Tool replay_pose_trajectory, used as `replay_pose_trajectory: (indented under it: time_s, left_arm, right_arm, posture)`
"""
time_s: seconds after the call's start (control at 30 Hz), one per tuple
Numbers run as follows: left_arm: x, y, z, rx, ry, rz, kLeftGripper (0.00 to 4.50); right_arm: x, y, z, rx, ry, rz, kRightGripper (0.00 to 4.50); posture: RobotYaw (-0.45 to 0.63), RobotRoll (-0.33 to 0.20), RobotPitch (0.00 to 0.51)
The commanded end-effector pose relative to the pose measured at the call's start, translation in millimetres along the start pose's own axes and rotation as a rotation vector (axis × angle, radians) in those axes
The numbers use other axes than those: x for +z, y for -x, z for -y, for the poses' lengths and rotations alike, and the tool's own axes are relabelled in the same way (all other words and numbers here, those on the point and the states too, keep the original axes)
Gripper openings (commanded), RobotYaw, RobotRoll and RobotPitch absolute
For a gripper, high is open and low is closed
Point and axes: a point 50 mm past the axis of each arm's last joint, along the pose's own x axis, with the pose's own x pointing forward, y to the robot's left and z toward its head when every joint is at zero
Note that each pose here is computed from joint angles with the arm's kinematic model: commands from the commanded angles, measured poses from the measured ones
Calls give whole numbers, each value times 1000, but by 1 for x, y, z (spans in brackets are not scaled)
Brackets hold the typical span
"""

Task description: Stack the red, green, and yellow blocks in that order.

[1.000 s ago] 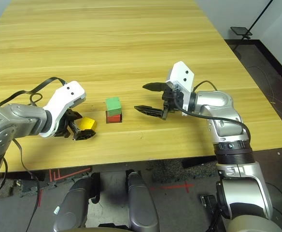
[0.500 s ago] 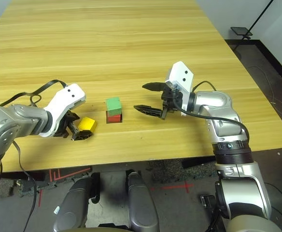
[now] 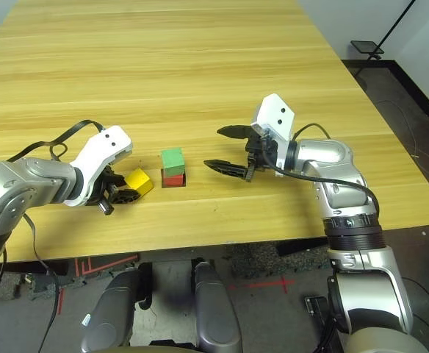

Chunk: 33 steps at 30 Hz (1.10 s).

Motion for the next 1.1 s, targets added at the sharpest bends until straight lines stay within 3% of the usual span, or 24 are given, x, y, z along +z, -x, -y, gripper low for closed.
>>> replay_pose_trajectory:
  time_s: [0.03,0.17,0.53,0.77,0.97,1.1]
  left_arm:
    - [-6,-2,-2,3,-1,-29,1867]
    - [-2,1,-13,45,-2,5,1867]
    - [18,17,-53,63,-101,264,1867]
    - [20,30,-82,66,-174,313,1867]
    - [37,39,-90,51,-233,350,1867]
    - [52,52,-80,-70,-335,322,1867]
  right_arm:
    - [-4,-3,-2,16,1,-11,4500]
    - [-5,-3,-2,18,1,-9,4500]
    - [-5,-4,0,22,4,-9,4500]
    - [-5,-2,2,21,7,-14,4500]
    - [-6,-6,1,24,5,-5,4500]
    - [-7,-6,1,25,4,-3,4500]
  posture:
    - [299,113,236]
    - [303,111,238]
    - [304,100,234]
    - [309,100,235]
    - [308,105,225]
    - [310,112,210]
